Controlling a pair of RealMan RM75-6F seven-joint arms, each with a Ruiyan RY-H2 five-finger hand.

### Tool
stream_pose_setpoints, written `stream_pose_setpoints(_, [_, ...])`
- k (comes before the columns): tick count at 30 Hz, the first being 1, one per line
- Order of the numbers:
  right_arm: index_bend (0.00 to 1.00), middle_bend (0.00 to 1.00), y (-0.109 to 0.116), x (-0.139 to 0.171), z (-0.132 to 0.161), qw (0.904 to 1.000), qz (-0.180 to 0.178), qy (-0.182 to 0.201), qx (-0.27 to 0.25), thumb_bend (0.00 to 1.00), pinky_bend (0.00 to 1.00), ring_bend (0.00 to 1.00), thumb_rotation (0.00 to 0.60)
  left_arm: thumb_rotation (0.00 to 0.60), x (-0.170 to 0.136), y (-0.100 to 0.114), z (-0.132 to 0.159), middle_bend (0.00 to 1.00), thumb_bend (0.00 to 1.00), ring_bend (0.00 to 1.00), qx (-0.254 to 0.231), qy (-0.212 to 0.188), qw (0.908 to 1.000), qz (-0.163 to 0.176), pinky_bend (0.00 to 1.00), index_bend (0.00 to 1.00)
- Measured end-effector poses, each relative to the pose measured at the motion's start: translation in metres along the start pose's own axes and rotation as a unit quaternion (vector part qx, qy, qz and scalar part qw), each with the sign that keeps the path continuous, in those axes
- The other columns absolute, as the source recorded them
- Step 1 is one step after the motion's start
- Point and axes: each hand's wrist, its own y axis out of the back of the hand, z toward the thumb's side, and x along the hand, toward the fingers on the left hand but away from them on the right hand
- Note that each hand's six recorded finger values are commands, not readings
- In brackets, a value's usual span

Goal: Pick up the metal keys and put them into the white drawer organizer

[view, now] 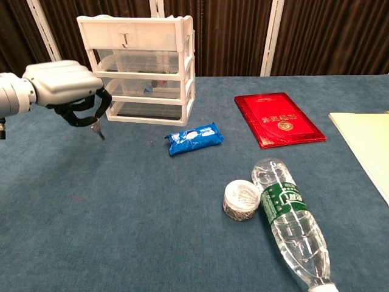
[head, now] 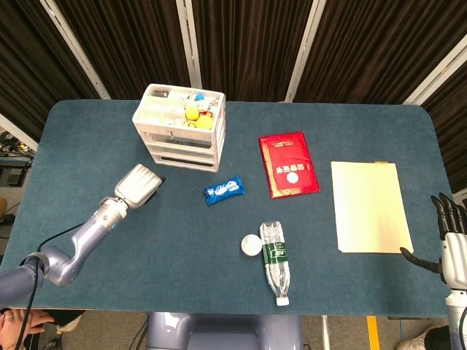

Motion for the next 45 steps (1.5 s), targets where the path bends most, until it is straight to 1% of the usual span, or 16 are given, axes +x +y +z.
stream_pose_setpoints(5, [0.00,0.00,0.000,0.000,0.000,1.0000,0.001,0.000,0.000,0.06,0.00,0.00,0.600,0.600,0.008,0.026,-0.008,0.90,0.46,0.81,0.006,0.008,0.9995,0.029,0.68,0.58])
stream_pose_setpoints(11, [0.00,0.00,0.000,0.000,0.000,1.0000,0.001,0.000,-0.002,0.06,0.00,0.00,0.600,0.600,0.018,0.051,-0.016,0.90,0.46,0.81,0.015,0.016,0.9980,0.059,0.68,0.58])
stream_pose_setpoints(17, [0.00,0.00,0.000,0.000,0.001,1.0000,0.000,0.002,-0.004,0.06,0.00,0.00,0.600,0.600,0.032,0.071,-0.026,0.90,0.46,0.81,0.019,0.034,0.9961,0.080,0.68,0.58])
stream_pose_setpoints(22, [0.00,0.00,0.000,0.000,0.001,1.0000,0.000,0.001,-0.006,0.06,0.00,0.00,0.600,0.600,0.041,0.082,-0.025,0.90,0.46,0.81,0.022,0.035,0.9946,0.095,0.68,0.58])
stream_pose_setpoints(26, [0.00,0.00,0.000,0.000,0.001,1.0000,0.001,0.001,-0.007,0.06,0.00,0.00,0.600,0.600,0.047,0.092,-0.023,0.90,0.45,0.81,0.020,0.034,0.9927,0.114,0.68,0.58])
stream_pose_setpoints(33, [0.00,0.00,0.001,0.000,0.001,1.0000,0.001,0.002,-0.010,0.06,0.00,0.00,0.600,0.600,0.051,0.099,-0.018,0.90,0.45,0.81,0.027,0.031,0.9894,0.139,0.68,0.58])
stream_pose_setpoints(39, [0.00,0.00,0.001,0.000,0.001,0.9999,0.000,0.003,-0.010,0.06,0.00,0.00,0.600,0.600,0.052,0.097,-0.022,0.90,0.45,0.81,0.042,0.037,0.9871,0.150,0.68,0.58])
stream_pose_setpoints(45, [0.00,0.00,0.001,0.000,0.001,0.9999,0.000,0.003,-0.011,0.06,0.00,0.00,0.600,0.600,0.055,0.095,-0.022,0.90,0.45,0.81,0.043,0.043,0.9851,0.161,0.68,0.57])
